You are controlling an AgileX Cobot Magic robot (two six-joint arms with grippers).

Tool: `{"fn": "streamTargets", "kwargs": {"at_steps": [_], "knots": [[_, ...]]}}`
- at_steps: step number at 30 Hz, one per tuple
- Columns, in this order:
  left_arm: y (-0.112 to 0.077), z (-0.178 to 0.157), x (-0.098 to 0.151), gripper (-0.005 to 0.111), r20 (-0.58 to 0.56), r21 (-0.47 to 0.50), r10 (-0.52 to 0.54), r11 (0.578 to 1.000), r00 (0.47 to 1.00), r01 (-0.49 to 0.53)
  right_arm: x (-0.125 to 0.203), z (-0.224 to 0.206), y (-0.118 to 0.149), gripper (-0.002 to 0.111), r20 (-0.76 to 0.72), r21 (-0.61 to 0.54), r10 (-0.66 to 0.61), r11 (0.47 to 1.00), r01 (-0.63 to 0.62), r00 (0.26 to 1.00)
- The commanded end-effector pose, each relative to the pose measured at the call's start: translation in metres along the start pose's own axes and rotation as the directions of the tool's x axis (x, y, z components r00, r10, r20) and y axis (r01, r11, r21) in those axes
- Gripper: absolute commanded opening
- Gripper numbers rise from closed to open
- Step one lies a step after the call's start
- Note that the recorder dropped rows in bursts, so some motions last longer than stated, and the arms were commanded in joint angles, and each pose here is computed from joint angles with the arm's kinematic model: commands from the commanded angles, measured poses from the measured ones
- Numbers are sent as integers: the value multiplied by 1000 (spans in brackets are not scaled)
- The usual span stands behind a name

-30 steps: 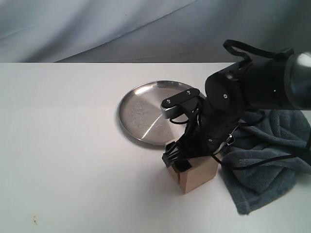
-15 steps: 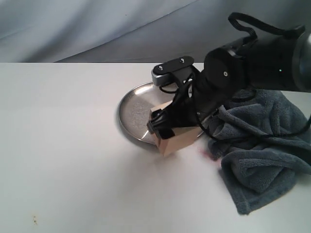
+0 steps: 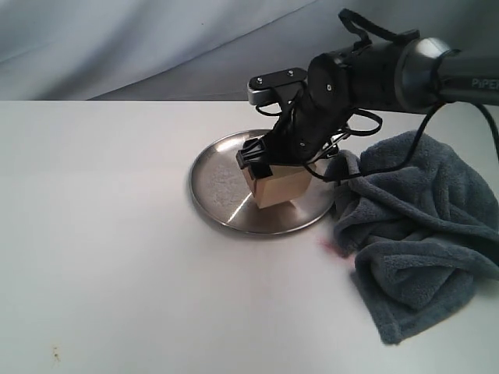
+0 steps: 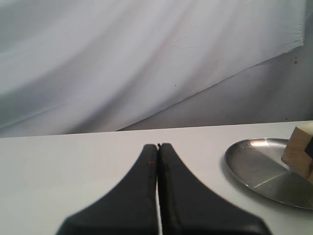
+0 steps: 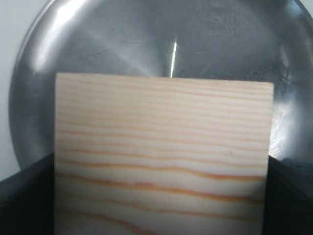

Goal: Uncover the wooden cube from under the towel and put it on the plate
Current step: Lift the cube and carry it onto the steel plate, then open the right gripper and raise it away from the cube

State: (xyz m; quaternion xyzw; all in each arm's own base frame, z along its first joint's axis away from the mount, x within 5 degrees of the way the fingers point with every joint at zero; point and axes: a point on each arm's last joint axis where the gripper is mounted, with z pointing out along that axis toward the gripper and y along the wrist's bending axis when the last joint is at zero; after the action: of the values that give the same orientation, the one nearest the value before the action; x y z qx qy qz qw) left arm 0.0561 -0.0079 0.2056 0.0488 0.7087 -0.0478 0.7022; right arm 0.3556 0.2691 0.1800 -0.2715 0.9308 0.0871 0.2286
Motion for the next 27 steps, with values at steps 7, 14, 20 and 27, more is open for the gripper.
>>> {"fn": "streamTargets", "kwargs": {"at_steps": [7, 14, 20, 27], "knots": [[0, 0, 0, 0, 11, -3, -5, 1000, 1000, 5, -18, 28, -3, 46, 7, -5, 30, 1000, -30, 1000], [0, 0, 0, 0, 11, -3, -5, 1000, 1000, 5, -16, 35, -4, 47, -10, 6, 17, 1000, -17, 1000], [0, 0, 0, 0, 11, -3, -5, 1000, 1000, 5, -18, 33, -4, 78, 16, 4, 8, 1000, -8, 1000], [0, 0, 0, 0, 11, -3, -5, 1000, 1000, 5, -29, 15, -2, 94, 94, 15, -22, 1000, 21, 995]]}}
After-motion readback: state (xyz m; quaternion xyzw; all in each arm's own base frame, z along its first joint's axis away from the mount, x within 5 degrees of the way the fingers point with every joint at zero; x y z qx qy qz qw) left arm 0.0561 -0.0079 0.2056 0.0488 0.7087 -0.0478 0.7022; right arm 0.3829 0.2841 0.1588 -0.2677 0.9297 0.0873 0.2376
